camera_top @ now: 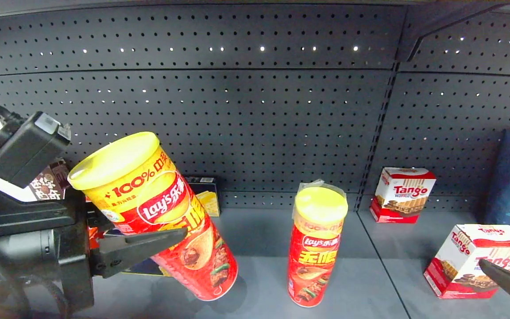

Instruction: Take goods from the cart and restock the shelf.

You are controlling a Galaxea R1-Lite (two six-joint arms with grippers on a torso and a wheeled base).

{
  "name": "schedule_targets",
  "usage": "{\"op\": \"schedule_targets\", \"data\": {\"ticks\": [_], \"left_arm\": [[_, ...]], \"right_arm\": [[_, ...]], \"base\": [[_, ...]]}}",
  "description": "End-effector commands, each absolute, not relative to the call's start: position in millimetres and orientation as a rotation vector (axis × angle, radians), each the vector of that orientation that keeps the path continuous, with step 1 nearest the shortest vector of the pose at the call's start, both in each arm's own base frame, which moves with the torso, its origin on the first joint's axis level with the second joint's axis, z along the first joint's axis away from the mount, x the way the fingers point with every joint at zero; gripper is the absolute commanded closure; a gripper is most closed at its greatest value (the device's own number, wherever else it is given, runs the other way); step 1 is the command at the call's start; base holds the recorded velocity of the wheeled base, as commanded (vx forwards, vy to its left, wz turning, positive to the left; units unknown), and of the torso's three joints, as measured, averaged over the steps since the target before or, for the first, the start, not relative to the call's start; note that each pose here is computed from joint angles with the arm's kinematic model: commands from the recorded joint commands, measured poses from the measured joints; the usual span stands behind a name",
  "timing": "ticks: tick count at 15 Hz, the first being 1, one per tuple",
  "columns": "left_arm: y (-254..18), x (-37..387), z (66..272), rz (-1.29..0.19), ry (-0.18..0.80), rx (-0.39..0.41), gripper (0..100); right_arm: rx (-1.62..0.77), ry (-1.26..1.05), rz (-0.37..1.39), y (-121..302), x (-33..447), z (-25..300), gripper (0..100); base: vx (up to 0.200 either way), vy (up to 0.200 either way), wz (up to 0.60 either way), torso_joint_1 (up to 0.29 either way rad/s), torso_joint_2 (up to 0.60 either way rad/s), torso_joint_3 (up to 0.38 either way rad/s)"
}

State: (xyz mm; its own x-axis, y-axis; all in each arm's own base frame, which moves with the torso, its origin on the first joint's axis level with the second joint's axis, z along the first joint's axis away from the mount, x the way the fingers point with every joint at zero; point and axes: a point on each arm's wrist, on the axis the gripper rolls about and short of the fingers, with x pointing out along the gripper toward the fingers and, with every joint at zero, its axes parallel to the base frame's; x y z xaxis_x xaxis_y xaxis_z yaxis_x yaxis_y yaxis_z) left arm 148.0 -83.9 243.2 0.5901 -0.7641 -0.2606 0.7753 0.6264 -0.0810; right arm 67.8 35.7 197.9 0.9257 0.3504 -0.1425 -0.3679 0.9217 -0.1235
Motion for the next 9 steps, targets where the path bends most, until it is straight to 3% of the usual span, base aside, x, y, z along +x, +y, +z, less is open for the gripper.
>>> {"op": "schedule_targets", "data": {"ticks": [1,5,9], "left_arm": [[-84,149,250,-0.887,0.258,0.044,100],[-90,169,267,-0.93,0.234,0.03,100],[-103,210,268,-0.921,0.273,0.029,100]], "right_arm": [[-0.139,0.095,0.292,23,50,181,0],[-0.129,0.061,0.144,6,29,156,0],[-0.12,-0.024,0.037,-7,-1,122,0]], "base": [[0.0,0.0,0.0,0.0,0.0,0.0],[0.0,0.0,0.0,0.0,0.0,0.0],[0.0,0.0,0.0,0.0,0.0,0.0]]}}
